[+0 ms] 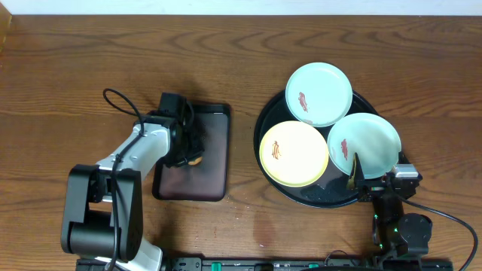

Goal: Clean dirty plates on tray and stack at the side
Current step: 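Lower the left gripper and pinch the green-yellow sponge, then lift the sponge with the left gripper and pull it back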

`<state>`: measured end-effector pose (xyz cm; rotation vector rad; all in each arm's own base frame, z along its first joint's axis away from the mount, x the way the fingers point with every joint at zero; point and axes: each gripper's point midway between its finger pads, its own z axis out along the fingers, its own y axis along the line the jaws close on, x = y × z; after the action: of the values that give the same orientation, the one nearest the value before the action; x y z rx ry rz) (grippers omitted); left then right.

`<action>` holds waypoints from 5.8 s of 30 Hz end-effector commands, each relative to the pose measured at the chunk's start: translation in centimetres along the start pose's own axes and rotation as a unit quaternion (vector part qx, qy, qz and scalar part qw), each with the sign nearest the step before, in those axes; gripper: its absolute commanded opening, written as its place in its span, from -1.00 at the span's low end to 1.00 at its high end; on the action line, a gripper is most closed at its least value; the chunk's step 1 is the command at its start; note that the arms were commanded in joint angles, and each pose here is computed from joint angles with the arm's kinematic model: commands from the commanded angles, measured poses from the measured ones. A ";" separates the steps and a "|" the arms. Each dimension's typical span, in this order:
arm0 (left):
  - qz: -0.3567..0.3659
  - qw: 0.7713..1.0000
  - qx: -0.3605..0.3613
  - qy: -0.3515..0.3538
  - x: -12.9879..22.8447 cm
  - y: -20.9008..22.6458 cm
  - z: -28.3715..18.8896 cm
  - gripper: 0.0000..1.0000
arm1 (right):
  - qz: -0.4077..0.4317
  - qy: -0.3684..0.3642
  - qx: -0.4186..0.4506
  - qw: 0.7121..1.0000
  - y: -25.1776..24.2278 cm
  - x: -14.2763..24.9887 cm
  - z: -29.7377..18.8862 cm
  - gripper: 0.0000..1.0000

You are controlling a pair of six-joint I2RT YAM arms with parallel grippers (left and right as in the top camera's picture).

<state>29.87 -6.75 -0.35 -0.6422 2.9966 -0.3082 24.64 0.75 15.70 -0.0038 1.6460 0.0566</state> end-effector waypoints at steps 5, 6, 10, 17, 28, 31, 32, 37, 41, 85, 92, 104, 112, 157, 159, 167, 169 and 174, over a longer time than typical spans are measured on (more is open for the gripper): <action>0.004 0.998 -0.036 -0.048 -1.8 1.5 2.3 0.74 | -0.007 0.001 0.002 1.000 -0.1 0.1 0.0 0.98; 0.005 0.998 -0.029 -0.059 -2.3 1.2 2.3 0.75 | -0.007 0.001 0.002 1.000 -0.1 0.1 0.0 0.99; 0.007 0.993 -0.040 -0.109 -4.5 1.2 1.9 0.77 | -0.007 0.000 0.002 1.000 -0.1 0.1 0.0 0.98; 0.007 0.988 -0.061 -0.142 -5.8 1.8 1.5 0.40 | -0.007 0.001 0.002 1.000 -0.1 0.1 0.0 0.99; 0.007 0.987 -0.059 -0.150 -6.2 1.7 1.4 -0.80 | -0.007 0.001 0.002 1.000 -0.1 0.1 0.0 0.99; 0.007 0.988 -0.057 -0.142 -5.8 1.6 1.5 -0.57 | -0.007 0.001 0.002 1.000 -0.1 0.1 0.0 0.99; 0.007 0.989 -0.053 -0.137 -5.6 1.5 1.4 -0.28 | -0.007 0.001 0.002 1.000 -0.1 0.1 0.0 0.99; 0.007 0.992 -0.049 -0.113 -4.2 1.4 -0.3 0.56 | -0.007 0.001 0.002 1.000 -0.1 0.1 0.0 0.99; 0.007 0.995 -0.049 -0.091 -2.6 1.6 -1.7 0.61 | -0.007 0.001 0.002 1.000 -0.1 0.1 0.0 0.99; 0.022 0.989 -0.030 -0.145 -5.1 0.4 -2.2 -0.85 | -0.007 0.001 0.002 1.000 -0.1 0.1 0.0 0.99; 0.016 0.976 0.025 -0.215 -5.0 -1.2 -9.3 -0.85 | -0.007 0.001 0.002 1.000 -0.1 0.1 0.0 0.98; 0.036 0.957 0.116 -0.265 -2.7 -3.2 -16.2 -0.85 | -0.007 0.001 0.002 1.000 -0.1 0.1 0.0 0.99; 0.020 0.986 0.028 -0.164 -1.9 -0.4 -7.9 -0.85 | -0.007 0.001 0.002 1.000 -0.1 0.1 0.0 0.99; 0.132 0.965 0.071 -0.216 -1.2 -3.4 -8.1 -0.85 | -0.007 0.001 0.002 1.000 -0.1 0.1 0.0 0.98; 0.129 0.971 0.055 -0.195 -1.5 -2.7 -6.7 -0.85 | -0.007 0.001 0.002 1.000 -0.1 0.1 0.0 0.99; 0.133 0.949 0.163 -0.234 -2.6 -6.6 -15.5 -0.85 | -0.007 0.001 0.002 1.000 -0.1 0.1 0.0 0.98; 0.124 0.940 0.190 -0.253 -2.2 -7.2 -17.8 -0.85 | -0.007 0.001 0.002 1.000 -0.1 0.1 0.0 0.99; 0.063 0.933 0.228 -0.273 -1.4 -7.2 -20.8 -0.85 | -0.007 0.001 0.002 1.000 -0.1 0.1 0.0 0.99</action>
<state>32.32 -8.52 20.75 -0.2913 2.3168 -0.5788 24.64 0.76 15.70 -0.0041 1.6460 0.0569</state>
